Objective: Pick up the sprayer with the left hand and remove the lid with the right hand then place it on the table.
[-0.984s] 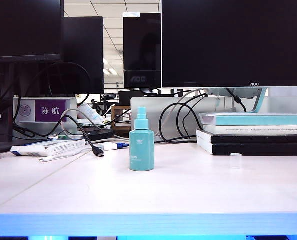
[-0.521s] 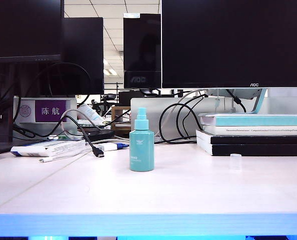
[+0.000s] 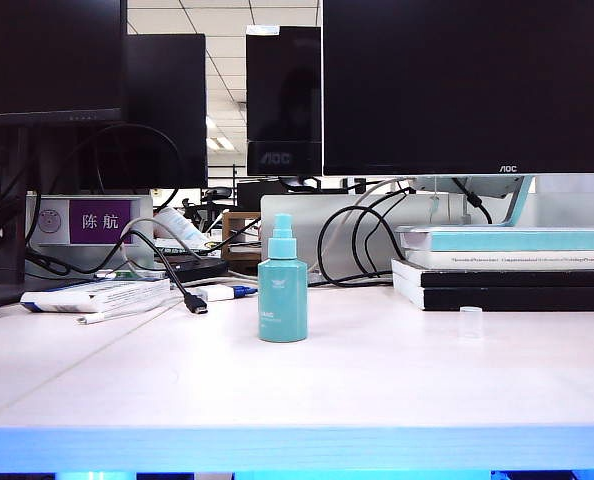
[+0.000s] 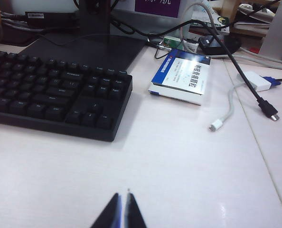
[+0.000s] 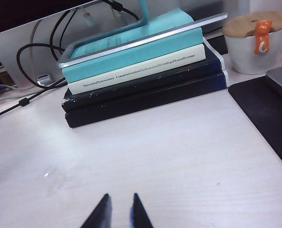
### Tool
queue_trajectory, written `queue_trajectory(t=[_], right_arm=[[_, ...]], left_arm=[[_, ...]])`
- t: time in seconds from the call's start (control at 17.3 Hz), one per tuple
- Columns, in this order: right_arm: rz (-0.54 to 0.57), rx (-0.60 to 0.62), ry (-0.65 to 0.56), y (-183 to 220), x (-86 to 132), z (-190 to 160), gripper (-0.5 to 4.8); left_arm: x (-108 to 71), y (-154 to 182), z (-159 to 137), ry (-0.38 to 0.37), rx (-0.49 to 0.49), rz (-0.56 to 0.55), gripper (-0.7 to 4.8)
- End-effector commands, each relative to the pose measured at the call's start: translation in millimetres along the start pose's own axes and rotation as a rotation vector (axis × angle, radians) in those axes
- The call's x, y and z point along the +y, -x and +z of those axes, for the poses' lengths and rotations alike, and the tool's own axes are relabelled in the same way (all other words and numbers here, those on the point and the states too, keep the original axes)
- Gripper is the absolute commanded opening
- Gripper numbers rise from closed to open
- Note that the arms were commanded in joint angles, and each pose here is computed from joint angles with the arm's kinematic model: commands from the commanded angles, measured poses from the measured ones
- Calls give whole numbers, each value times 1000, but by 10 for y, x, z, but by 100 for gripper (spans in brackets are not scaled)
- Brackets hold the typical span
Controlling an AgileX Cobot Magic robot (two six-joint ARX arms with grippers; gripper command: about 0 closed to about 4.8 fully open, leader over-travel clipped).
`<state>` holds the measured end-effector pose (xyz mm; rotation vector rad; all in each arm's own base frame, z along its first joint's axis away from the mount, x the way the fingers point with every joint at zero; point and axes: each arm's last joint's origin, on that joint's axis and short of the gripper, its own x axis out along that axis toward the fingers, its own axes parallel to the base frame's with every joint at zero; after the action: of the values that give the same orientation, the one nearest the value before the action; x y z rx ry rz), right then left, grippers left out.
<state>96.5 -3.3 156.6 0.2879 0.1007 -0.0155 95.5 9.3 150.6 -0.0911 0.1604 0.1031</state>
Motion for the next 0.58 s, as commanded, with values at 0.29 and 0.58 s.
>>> queue_trajectory(t=[0.29, 0.58], right_arm=[[-3, -7, 4, -4, -5, -7, 62], [-3, -7, 4, -4, -4, -7, 62]], left_arm=[[1, -3, -25, 0, 14, -3, 28], [-55, -1, -30, -11, 19, -56, 28]])
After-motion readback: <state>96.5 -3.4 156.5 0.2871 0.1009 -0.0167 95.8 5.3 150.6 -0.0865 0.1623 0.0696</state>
